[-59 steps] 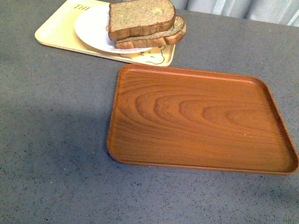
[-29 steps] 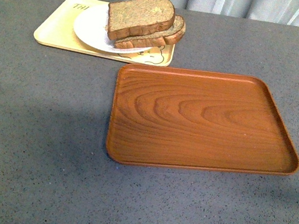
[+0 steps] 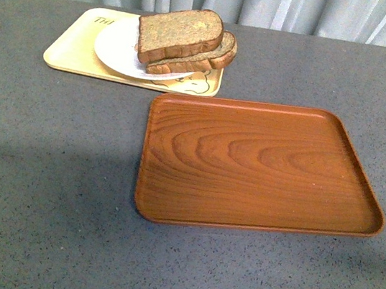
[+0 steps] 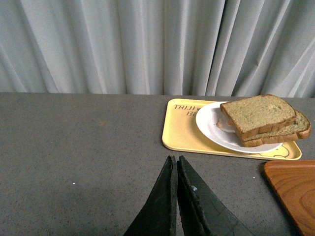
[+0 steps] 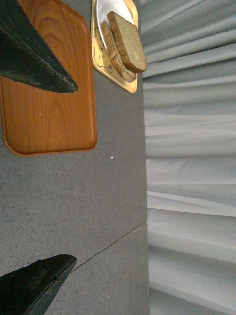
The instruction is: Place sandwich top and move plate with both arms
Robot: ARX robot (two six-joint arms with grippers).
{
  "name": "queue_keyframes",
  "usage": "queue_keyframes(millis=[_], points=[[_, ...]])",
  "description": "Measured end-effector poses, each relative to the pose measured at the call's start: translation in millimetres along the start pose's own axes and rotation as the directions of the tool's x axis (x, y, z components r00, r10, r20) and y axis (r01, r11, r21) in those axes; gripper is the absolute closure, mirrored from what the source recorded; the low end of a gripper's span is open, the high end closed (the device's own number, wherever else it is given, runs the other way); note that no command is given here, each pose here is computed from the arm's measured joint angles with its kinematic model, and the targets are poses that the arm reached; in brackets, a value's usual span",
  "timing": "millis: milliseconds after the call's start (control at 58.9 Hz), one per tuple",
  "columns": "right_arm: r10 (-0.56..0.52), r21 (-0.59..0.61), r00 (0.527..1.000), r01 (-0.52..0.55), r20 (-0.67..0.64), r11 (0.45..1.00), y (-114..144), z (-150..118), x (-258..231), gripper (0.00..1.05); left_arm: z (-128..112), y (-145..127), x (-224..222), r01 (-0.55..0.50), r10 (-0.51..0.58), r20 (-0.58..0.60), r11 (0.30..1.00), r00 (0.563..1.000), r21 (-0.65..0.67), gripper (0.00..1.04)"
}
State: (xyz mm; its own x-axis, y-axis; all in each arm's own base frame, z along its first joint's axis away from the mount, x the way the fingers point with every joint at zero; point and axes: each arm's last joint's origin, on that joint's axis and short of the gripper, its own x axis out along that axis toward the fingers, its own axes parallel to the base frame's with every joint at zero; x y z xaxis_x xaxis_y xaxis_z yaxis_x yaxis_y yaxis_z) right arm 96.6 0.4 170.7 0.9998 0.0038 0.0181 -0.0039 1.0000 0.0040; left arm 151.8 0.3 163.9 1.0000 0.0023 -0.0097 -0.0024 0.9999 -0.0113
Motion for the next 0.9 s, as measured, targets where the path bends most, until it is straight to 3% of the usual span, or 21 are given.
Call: queue_keyframes(millis=[900], points=[[0.0, 0.0, 1.0, 0.0, 0.0, 1.0, 0.0, 0.0, 0.0, 0.09, 7.4, -0.1, -35.5, 0.001, -0.001, 0.026, 1.0, 1.0, 0.0, 1.03]])
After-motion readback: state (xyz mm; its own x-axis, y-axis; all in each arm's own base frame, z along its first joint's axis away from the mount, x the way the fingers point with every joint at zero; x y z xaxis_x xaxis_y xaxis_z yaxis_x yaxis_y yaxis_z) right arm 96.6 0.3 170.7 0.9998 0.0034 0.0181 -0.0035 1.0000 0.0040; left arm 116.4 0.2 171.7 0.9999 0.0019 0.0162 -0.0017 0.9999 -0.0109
